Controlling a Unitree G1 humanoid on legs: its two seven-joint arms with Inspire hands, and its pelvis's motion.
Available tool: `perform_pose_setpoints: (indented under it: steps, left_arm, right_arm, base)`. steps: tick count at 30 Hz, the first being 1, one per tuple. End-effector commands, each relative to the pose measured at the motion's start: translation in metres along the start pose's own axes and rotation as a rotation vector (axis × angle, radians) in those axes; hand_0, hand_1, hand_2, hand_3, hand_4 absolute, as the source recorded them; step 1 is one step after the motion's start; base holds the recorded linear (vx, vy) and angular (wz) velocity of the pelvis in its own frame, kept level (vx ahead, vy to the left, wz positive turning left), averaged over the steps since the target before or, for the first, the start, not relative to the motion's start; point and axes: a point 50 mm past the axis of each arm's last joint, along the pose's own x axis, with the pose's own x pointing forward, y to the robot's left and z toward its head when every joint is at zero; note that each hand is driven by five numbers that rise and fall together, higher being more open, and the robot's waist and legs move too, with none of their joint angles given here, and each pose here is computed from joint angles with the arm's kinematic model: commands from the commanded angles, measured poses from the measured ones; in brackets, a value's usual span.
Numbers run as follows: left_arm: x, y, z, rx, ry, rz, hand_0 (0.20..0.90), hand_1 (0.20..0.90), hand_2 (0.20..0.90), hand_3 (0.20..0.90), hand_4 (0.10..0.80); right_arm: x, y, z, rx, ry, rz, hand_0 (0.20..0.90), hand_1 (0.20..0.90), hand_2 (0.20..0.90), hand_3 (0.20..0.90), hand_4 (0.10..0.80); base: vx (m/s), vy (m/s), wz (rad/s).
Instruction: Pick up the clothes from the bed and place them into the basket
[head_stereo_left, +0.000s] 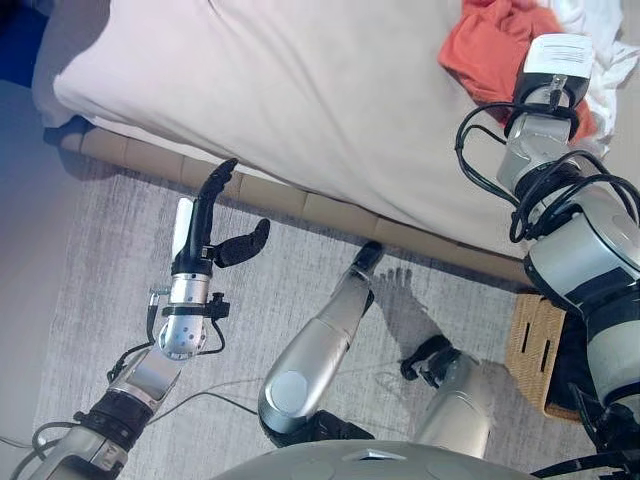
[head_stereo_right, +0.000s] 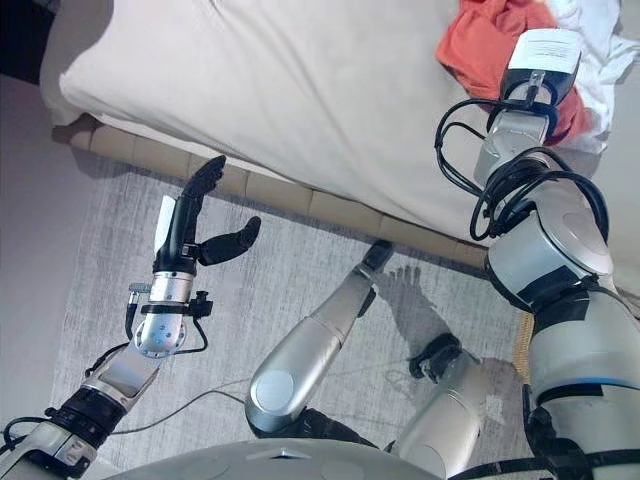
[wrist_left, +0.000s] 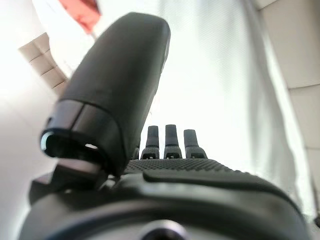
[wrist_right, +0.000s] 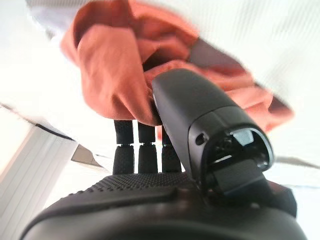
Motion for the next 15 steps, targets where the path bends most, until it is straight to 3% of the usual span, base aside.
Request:
perform_pose_setpoints:
  steps: [1,9,15]
  left_arm:
    - [0.025,0.018,0.02,-0.028,-0.12,0.108,0.9,0.9,0.9,0.9,0.8]
    - [0.036,0.016,0.014,0.023,-0.068,0.1,0.9,0.9,0.9,0.9,0.8]
    - [0.03,0.012,0.0,0.048,0.019,0.079,0.9,0.9,0.9,0.9,0.8]
  right_arm:
    - [0.013,-0.06,-0.015,0.012,0.032,-0.239,0.3,0.3,0.3,0.2,0.1]
    - [0.009,-0.06,-0.011,0.281,-0.043,-0.33,0.3,0.3,0.3,0.2,0.1]
    - [0.005,-0.08,-0.014,0.474,-0.119,-0.468,0.3,0.3,0.3,0.2,0.1]
  base:
    - [0.026,-0.032,-0.13]
    - [0.046,-0.008,-0.2]
    - [0.081,0.03,-0.26]
